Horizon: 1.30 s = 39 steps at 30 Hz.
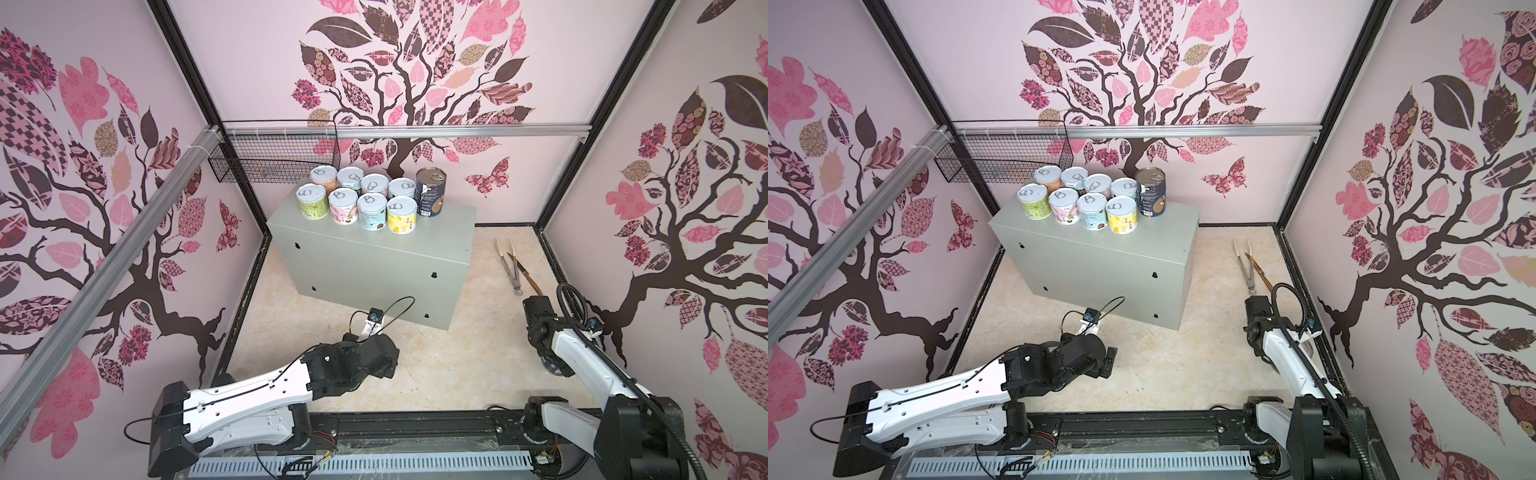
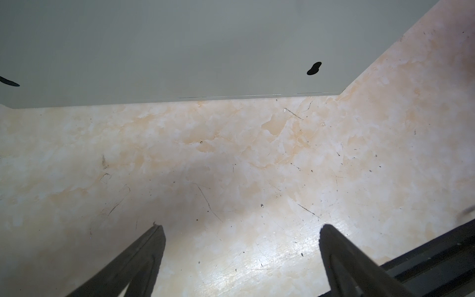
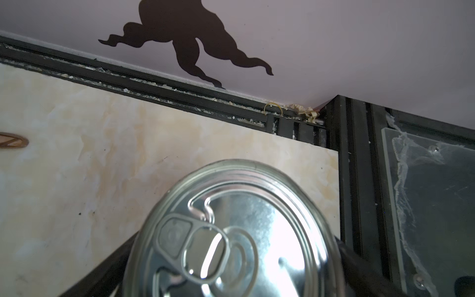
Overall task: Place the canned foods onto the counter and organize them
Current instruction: 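Close the right gripper around the top of the blue can, then lift the blue can with the right gripper and swing it toward the cabinet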
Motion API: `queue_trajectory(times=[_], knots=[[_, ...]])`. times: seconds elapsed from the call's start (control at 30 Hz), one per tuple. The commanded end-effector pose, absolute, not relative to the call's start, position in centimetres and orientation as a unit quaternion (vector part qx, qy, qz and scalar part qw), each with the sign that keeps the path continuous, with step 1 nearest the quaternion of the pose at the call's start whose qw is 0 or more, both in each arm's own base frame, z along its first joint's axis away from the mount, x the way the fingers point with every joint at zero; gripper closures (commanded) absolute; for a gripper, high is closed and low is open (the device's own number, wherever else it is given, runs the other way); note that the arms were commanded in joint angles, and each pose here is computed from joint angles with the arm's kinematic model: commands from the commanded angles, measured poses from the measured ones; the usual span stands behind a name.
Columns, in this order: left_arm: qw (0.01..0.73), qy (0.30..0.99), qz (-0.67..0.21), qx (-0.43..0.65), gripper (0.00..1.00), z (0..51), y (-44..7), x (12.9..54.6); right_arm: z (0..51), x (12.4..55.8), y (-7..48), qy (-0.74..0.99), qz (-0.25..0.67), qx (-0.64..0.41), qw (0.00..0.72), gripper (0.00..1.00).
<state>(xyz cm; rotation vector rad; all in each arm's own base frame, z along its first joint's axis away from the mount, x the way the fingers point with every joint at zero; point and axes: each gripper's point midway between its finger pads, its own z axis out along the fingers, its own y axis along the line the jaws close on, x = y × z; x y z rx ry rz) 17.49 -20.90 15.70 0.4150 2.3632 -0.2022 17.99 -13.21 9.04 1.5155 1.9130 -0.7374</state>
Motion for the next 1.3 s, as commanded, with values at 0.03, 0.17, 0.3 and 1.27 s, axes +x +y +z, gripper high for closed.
queue_trajectory(times=[0.03, 0.17, 0.3, 1.27], knots=[[0.365, 0.914, -0.082, 0.157, 0.02, 15.4, -21.3, 17.7, 9.2, 18.1, -13.7, 0.712, -0.289, 0.567, 0.297, 0.01], [0.367, 0.913, -0.082, 0.158, 0.02, 15.5, -21.5, 17.8, 9.3, 18.0, -13.8, 0.702, -0.284, 0.575, 0.310, 0.09], [0.366, 0.912, -0.083, 0.164, 0.02, 15.7, -21.9, 17.9, 9.2, 18.4, -13.7, 0.701, -0.268, 0.577, 0.322, 0.20], [0.393, 0.903, -0.094, 0.149, 0.02, 16.6, -20.3, 17.8, 13.3, 30.3, 0.9, 0.892, 0.077, 0.170, 0.411, 0.50]])
